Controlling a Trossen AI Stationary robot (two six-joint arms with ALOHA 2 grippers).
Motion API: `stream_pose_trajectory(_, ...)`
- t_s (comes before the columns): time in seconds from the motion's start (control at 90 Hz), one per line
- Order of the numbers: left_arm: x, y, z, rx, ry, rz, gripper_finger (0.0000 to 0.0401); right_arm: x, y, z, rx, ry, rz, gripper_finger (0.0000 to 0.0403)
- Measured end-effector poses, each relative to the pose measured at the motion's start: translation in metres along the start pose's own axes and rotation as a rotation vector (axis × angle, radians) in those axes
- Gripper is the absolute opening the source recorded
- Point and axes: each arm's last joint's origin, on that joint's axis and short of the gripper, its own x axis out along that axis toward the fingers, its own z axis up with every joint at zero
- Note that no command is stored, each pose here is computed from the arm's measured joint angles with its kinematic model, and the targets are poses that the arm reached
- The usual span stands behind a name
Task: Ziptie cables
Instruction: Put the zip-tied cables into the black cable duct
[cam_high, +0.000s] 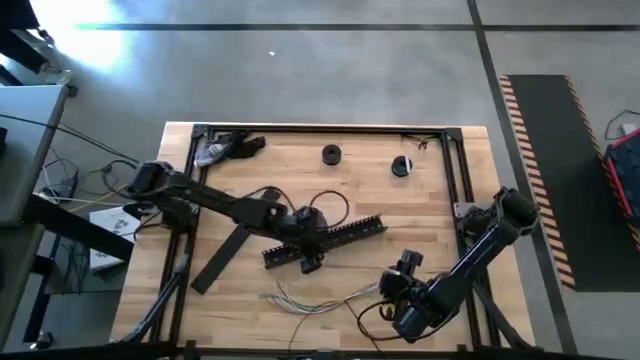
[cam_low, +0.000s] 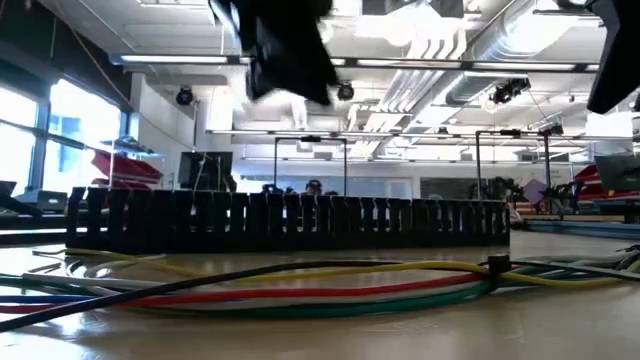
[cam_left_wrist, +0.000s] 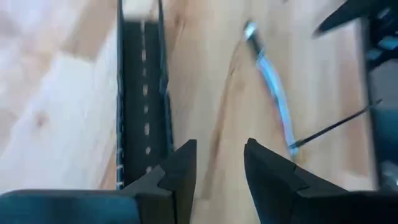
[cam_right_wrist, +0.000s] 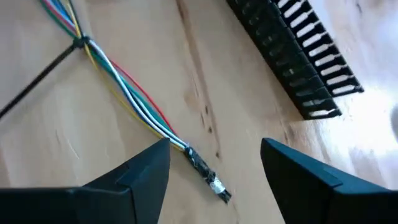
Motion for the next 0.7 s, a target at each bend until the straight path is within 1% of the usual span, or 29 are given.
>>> stream_pose_trajectory(0.167, -0.037, -0.037, -0.014, 0.007, -0.066, -0.014, 0.0098, -0.009, 0.007, -0.014, -0.119, -0.005, 0.005, 0.0234)
stream_pose_trajectory(0.3, -0.051, -0.068, -0.036, -0.010, -0.086, -0.037, 0.0089, -0.012, 0.007, -0.030, -0.125, -0.007, -0.009, 0.0234)
stream_pose_trajectory(0.4, -0.054, -0.087, -0.053, -0.051, -0.086, -0.046, 0.0084, -0.010, 0.000, -0.051, -0.073, -0.021, 0.013, 0.0234)
stream_pose_trajectory(0.5, -0.053, -0.103, -0.071, -0.087, -0.071, -0.053, 0.0080, -0.007, -0.011, -0.070, -0.009, -0.058, 0.067, 0.0234)
stream_pose_trajectory(0.622, -0.043, -0.115, -0.090, -0.105, -0.026, -0.059, 0.0078, 0.001, -0.025, -0.082, 0.048, -0.152, 0.118, 0.0234)
stream_pose_trajectory(0.7, -0.031, -0.118, -0.099, -0.104, 0.005, -0.036, 0.0078, 0.009, -0.031, -0.087, 0.050, -0.174, 0.158, 0.0234)
